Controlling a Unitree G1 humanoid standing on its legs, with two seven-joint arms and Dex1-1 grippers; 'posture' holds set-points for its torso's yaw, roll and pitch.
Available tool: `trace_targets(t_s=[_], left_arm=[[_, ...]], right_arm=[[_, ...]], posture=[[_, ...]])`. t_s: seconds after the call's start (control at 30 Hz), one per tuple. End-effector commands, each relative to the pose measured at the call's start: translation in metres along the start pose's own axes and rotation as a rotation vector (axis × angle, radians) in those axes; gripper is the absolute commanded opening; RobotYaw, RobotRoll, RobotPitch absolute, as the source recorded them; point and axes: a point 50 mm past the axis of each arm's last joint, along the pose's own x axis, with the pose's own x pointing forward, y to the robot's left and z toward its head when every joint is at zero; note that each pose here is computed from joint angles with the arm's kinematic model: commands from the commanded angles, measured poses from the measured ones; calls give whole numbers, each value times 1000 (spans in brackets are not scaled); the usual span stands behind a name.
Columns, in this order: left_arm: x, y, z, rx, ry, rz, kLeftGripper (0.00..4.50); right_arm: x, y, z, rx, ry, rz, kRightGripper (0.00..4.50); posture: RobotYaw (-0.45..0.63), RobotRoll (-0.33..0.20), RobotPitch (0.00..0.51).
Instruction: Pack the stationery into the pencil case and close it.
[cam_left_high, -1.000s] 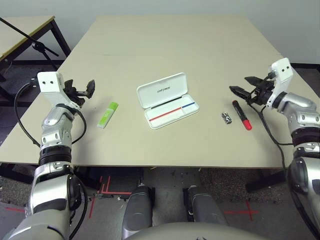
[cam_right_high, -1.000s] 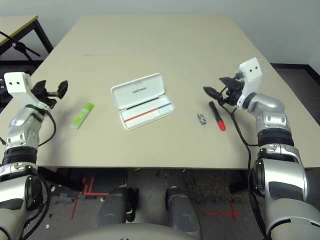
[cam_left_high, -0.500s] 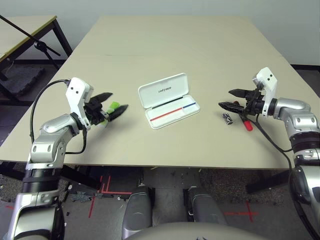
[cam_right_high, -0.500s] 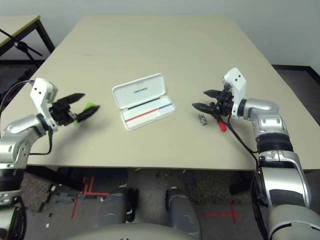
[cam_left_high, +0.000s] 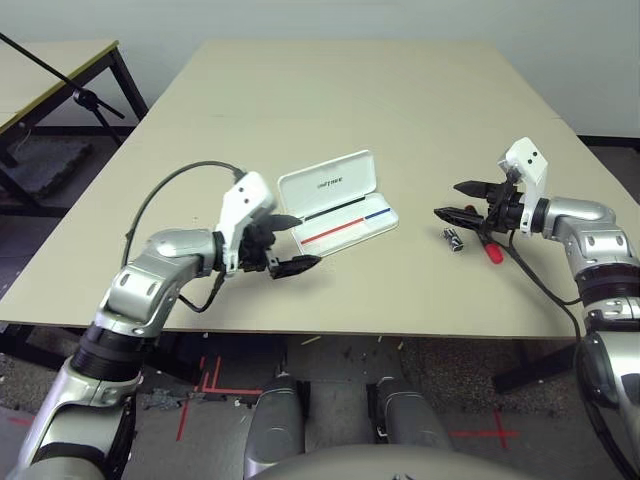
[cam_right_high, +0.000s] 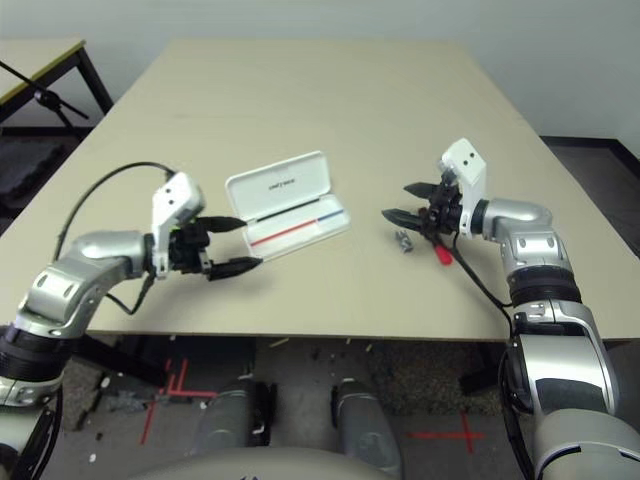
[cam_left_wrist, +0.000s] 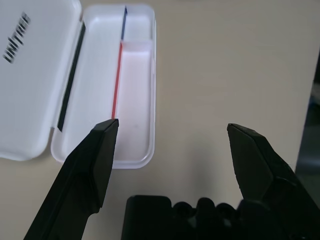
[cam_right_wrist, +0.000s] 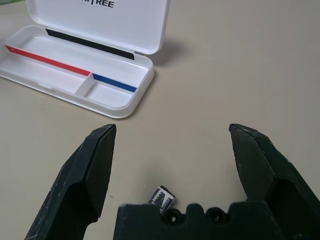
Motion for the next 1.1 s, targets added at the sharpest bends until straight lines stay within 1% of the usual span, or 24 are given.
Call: trace_targets(t_s=[0.03,0.17,0.37,0.63,0.97,1.03,1.07,1.1], left_arm=[[11,0,-2,24,65,-15,4389],[20,3,-3,47,113,-15,4389],[31,1,3,46,131,-40,4389],[36,0,-3,30,200,-64,4389],[39,2,-8,-3,238,-63,4389],[40,3,-9,-18,239,-51,4007],[41,4,-9,-30,238,-42,3750],[41,5,-10,-38,237,-40,3394]], right_arm=[[1,2,-6,-5,23,-1,4500],[2,2,-7,-6,24,-4,4500],[4,3,-9,-12,32,-13,4500],[6,5,-9,-17,35,-16,4500],[7,4,-9,-26,34,-33,4500],[7,3,-9,-28,33,-36,4500],[7,3,-8,-31,31,-39,4500],[7,3,-8,-33,28,-43,4500]], posture=[[4,0,28],[-2,0,29],[-4,0,32],[-13,0,42],[-17,0,37],[-19,0,35],[-20,0,35],[-20,0,35]])
